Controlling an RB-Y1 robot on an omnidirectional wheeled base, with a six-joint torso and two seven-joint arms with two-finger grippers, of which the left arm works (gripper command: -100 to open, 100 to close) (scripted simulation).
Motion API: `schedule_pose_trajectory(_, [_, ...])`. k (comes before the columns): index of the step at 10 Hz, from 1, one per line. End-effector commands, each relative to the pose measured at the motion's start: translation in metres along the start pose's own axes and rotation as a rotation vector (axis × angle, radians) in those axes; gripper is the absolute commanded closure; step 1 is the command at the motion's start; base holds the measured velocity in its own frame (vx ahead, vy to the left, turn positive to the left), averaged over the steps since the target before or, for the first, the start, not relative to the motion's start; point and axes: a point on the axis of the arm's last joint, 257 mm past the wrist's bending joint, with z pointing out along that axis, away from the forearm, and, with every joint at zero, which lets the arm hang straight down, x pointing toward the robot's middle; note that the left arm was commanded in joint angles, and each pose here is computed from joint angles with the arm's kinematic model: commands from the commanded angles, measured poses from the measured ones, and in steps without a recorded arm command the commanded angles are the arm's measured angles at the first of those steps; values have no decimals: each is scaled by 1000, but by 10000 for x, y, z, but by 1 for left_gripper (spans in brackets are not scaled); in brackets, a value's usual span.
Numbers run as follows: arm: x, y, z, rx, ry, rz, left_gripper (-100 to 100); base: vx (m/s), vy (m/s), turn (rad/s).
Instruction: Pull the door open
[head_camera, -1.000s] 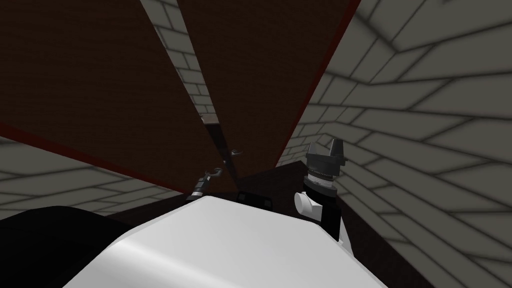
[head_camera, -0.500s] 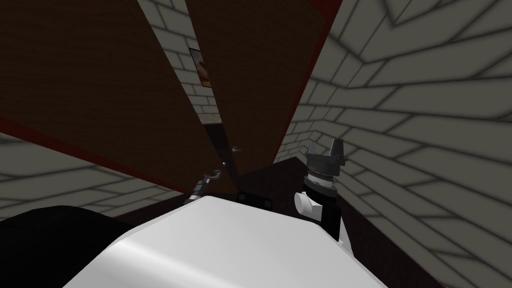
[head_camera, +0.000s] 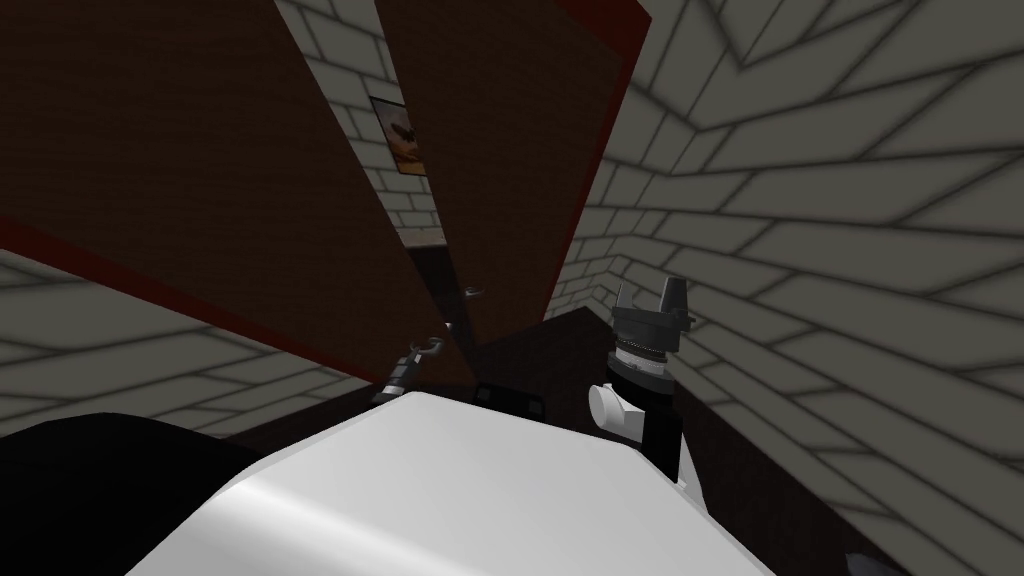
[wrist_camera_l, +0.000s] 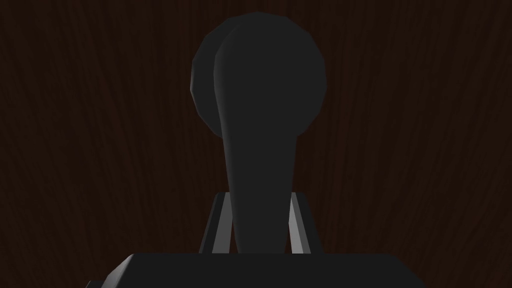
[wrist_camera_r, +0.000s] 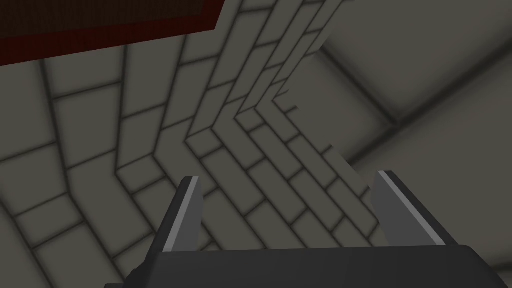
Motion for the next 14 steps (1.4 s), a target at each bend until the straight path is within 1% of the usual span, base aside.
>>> schedule_pose_trajectory(1, [76, 30, 97, -2, 9, -5, 100, -200, 8, -112])
schedule_pose_trajectory(2, [93, 36, 172, -1, 10, -5, 100, -205, -9, -89])
schedule_pose_trajectory(4, [112, 41, 254, -1, 11, -5, 100, -144, 14, -53])
schedule_pose_trajectory(8, [207, 48, 608, 1, 14, -8, 100, -184, 31, -125])
schedule_pose_trajectory(10, [207, 48, 608, 1, 14, -8, 100, -80, 20, -13])
schedule_pose_trajectory(11, [221, 47, 654, 1, 15, -8, 100, -32, 2, -20])
schedule_pose_trajectory(12, [221, 47, 654, 1, 15, -8, 100, -30, 1, -15])
schedule_pose_trajectory(13, [250, 44, 744, 1, 16, -9, 100, -82, 8, -65])
schedule_pose_trajectory(14, [264, 42, 788, 1, 16, -10, 100, -120, 28, -86])
